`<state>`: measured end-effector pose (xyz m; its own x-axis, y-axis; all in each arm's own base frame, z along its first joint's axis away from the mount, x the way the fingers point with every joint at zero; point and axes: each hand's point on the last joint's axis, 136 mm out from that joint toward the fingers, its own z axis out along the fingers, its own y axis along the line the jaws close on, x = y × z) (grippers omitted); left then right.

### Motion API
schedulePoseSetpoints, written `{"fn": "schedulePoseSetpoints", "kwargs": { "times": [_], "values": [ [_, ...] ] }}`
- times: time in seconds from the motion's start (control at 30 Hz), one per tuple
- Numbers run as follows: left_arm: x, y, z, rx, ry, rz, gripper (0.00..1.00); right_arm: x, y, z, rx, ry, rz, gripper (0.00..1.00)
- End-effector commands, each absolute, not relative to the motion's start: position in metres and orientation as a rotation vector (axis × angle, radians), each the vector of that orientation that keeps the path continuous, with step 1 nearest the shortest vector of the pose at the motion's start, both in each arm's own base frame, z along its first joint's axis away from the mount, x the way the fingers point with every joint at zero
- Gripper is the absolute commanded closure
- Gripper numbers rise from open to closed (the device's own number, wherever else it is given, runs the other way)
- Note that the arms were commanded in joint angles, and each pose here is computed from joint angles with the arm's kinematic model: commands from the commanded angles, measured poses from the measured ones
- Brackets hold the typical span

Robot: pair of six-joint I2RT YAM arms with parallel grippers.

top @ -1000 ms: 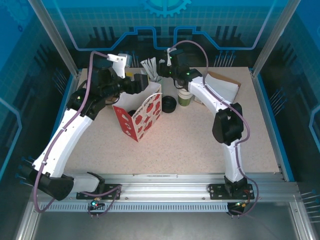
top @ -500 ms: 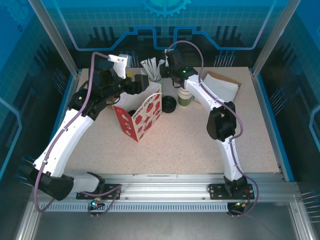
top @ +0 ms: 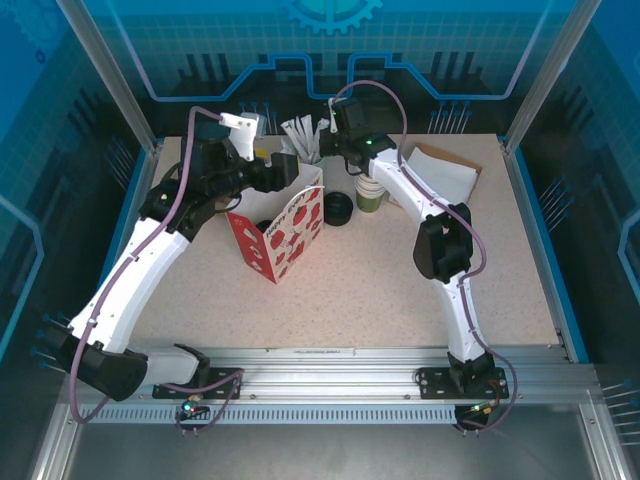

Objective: Pack the takeout coffee

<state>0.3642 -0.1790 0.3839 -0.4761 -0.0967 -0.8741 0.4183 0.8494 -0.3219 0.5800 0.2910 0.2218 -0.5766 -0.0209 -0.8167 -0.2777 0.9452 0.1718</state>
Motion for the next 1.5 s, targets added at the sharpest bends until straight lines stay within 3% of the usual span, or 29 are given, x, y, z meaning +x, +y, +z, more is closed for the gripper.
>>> {"fn": "schedulePoseSetpoints", "kwargs": {
  "times": [0.0,0.57,0.97,1.2,1.47],
  "values": [
    [0.361,-0.171,0.384,0.242,1.976,-0.581,0.17,0.575,0.293,0.253,-0.22,2.125,0.392,0.93],
    [0.351,-0.155,0.391,0.197,1.968,-0.54,0.16,0.513,0.273,0.382,-0.295,1.972,0.443,0.92],
    [0.339,-0.125,0.384,0.091,2.002,-0.508,0.15,0.399,0.256,0.501,-0.477,1.767,0.468,0.93],
    [0.334,-0.11,0.375,0.047,2.008,-0.49,0.15,0.342,0.283,0.524,-0.617,1.656,0.511,0.93],
    [0.33,-0.108,0.373,0.045,2.004,-0.493,0.15,0.363,0.326,0.493,-0.697,1.699,0.51,0.93]
  ]
}}
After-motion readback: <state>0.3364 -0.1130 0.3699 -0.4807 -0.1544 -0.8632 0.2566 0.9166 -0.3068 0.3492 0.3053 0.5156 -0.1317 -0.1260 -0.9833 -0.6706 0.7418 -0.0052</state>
